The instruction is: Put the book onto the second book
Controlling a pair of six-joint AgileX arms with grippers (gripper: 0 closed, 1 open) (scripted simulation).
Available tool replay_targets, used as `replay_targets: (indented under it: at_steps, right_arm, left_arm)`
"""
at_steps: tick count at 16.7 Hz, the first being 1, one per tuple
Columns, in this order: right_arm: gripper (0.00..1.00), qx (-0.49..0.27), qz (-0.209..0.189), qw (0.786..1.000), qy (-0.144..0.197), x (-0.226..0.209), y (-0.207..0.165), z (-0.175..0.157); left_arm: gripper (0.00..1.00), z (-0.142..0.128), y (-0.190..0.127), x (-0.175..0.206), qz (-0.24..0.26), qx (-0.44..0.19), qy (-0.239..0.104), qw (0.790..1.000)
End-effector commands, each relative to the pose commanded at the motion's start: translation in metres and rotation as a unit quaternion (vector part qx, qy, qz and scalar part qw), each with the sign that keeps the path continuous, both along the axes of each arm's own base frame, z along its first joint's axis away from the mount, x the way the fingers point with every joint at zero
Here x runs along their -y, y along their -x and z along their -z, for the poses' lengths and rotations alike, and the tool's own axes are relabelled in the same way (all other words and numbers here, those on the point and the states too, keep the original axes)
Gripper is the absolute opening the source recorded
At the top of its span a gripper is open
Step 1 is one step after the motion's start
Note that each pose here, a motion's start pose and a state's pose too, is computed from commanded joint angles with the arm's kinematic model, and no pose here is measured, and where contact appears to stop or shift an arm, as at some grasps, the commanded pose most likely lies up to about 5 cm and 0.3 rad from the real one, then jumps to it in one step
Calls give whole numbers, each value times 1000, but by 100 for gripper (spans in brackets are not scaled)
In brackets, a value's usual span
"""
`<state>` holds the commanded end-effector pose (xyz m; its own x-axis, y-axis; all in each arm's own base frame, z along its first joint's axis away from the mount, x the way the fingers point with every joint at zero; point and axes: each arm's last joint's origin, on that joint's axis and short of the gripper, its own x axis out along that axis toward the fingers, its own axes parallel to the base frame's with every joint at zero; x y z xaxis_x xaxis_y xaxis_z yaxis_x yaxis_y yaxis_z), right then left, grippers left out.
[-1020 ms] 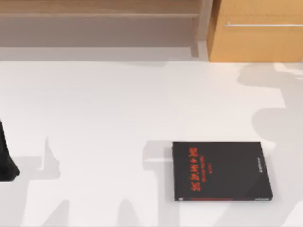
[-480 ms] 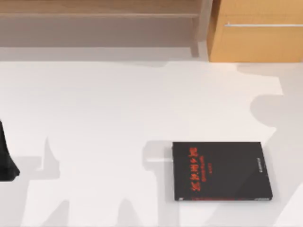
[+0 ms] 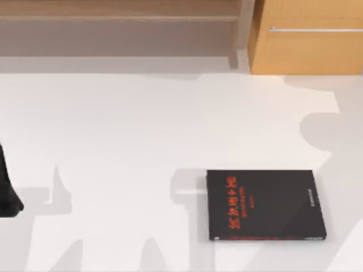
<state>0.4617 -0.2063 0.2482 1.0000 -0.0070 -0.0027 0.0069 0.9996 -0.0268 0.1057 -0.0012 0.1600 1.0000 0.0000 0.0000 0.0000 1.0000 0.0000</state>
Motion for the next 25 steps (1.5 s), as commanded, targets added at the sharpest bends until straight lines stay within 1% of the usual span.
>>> replay_targets:
  at_steps: [9,10,17,25]
  right_arm:
    - [2,0,0,1000,0,0,0,0]
    - [0,0,0,1000,0,0,0,0]
    - [0,0,0,1000,0,0,0,0]
    - [0,1,2,1000,0,1,11,-11]
  left_arm:
    - [100,0,0,0,0,0,0,1000]
    - [100,0,0,0,0,0,0,1000]
    - [100,0,0,0,0,0,0,1000]
    - [100,0,0,0,0,0,0,1000]
